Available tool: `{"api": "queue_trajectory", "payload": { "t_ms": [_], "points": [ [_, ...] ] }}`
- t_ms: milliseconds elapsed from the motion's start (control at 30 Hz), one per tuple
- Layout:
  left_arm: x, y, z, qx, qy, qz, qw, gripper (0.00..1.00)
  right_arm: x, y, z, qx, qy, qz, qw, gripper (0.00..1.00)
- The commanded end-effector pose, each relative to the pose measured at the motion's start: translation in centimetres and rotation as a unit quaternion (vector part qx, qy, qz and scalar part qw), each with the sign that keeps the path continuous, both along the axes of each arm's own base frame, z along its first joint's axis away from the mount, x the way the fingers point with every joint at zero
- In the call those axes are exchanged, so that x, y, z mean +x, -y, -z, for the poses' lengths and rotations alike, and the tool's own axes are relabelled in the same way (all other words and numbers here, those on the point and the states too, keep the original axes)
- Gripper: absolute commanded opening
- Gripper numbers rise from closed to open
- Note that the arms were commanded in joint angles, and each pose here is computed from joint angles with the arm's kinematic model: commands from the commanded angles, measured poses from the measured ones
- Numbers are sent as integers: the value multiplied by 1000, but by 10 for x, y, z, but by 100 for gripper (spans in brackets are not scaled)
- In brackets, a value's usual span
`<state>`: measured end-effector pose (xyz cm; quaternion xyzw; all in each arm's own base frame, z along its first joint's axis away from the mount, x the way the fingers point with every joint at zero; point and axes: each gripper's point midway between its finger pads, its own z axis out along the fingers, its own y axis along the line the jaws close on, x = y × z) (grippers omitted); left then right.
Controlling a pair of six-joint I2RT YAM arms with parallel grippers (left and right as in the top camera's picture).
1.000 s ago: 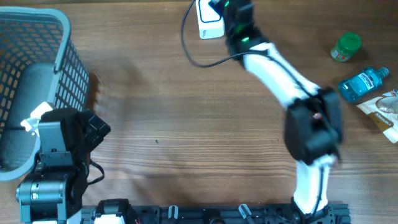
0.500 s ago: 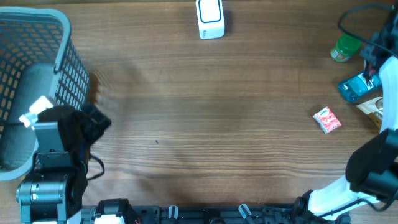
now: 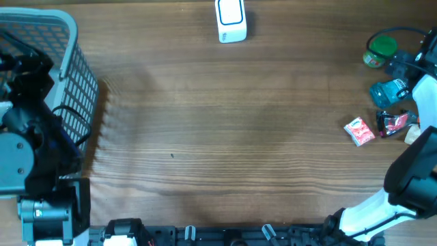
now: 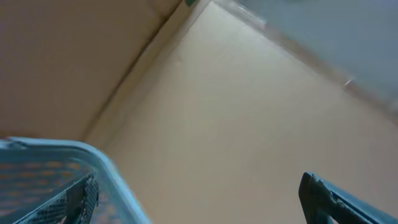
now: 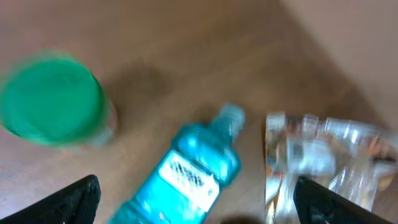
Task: Scan the item barcode
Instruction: 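Carry the packet to the right side and release it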
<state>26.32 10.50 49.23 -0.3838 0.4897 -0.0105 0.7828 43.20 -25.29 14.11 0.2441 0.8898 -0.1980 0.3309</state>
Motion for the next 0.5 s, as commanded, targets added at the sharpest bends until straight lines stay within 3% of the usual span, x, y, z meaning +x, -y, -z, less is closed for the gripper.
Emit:
{"api": "queue_trajectory", "payload": {
  "t_ms": [0,133,167,200,367,400,467],
  "points": [
    [4,-3,18,110,-132,-40,984,100,16,-18,-117,-66,126,-77,987,100],
    [7,-3,60,166,-268,-36,949,100,-1,-49,-187,-119,167,-152,967,100],
    [4,-3,79,191,-328,-30,925,100,-15,-67,-211,-120,190,-171,959,100],
    [1,-3,83,192,-337,-28,921,100,-22,-77,-228,-123,209,-185,952,100],
    [-22,29,72,214,-292,68,929,100,-83,-152,-313,-169,313,-239,904,100],
    [-33,37,67,220,-275,89,932,100,-118,-188,-331,-191,354,-273,874,100],
    [-48,44,57,229,-245,103,936,100,-162,-213,-340,-208,393,-294,846,100]
  ]
}}
